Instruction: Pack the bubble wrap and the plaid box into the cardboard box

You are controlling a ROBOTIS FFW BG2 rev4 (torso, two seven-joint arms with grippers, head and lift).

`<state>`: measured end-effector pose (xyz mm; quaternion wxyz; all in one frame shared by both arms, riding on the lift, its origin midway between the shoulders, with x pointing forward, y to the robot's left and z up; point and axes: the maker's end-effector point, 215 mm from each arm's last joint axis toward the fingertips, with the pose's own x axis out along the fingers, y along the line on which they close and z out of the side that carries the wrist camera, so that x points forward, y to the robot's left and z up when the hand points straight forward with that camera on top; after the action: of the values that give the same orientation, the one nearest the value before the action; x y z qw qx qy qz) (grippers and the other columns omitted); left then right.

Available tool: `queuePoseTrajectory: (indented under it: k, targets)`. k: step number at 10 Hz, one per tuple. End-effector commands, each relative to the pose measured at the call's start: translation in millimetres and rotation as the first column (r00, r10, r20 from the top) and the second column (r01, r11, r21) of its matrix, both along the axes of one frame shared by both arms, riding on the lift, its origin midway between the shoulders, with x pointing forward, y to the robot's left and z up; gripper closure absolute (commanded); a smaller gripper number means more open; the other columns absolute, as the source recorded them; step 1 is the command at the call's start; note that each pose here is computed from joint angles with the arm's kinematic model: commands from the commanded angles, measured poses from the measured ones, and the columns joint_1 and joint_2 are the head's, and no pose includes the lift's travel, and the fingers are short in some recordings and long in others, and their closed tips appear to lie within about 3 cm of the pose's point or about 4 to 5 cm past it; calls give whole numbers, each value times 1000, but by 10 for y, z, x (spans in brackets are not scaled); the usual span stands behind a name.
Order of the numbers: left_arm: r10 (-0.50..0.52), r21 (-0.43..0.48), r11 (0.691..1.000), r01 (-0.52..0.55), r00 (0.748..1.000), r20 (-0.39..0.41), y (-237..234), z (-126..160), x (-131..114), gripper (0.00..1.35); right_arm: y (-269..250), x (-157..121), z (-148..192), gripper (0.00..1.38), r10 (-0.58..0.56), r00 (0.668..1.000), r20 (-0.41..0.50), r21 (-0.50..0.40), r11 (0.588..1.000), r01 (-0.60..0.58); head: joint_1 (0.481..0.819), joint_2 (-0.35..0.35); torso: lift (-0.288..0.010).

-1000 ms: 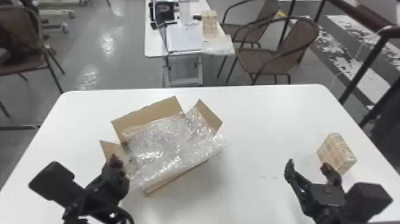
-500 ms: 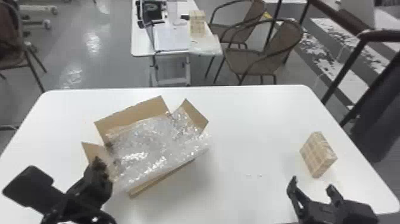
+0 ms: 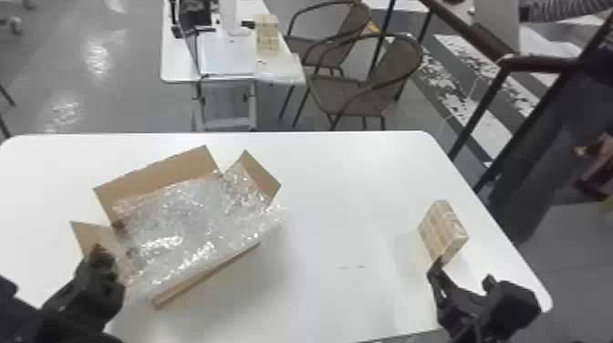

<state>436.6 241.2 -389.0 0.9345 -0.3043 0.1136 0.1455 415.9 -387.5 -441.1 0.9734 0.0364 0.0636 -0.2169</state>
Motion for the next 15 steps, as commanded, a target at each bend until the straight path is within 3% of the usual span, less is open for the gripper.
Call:
queuePoseTrajectory:
  k: [1,4,8,13,14,15]
  targets:
    - [1,-3,1000,-1,1000,1,3,2,3,1220,-60,185,39,340,23,1000,10,11,1000,-23,695,-190,-98]
    - [8,-7,1000,-8,1000,6,30,2,-3,1220,-42,421,-15,354,59,998,16,32,998,-59,695,-188,-98]
    - [8,-7,1000,-8,1000,9,42,3,-8,1220,-133,533,-176,371,58,998,-4,61,996,-58,695,-184,-98]
    - [12,-7,1000,-12,1000,13,57,6,-11,1220,-359,776,-76,378,68,998,0,47,997,-68,695,-207,-98]
    - [10,-9,1000,-10,1000,13,50,2,-14,1220,-350,797,-99,478,76,997,-3,49,996,-76,695,-208,-98]
    - [13,-8,1000,-13,1000,15,60,7,-14,1220,-355,785,-157,730,75,997,-13,58,996,-75,695,-208,-98]
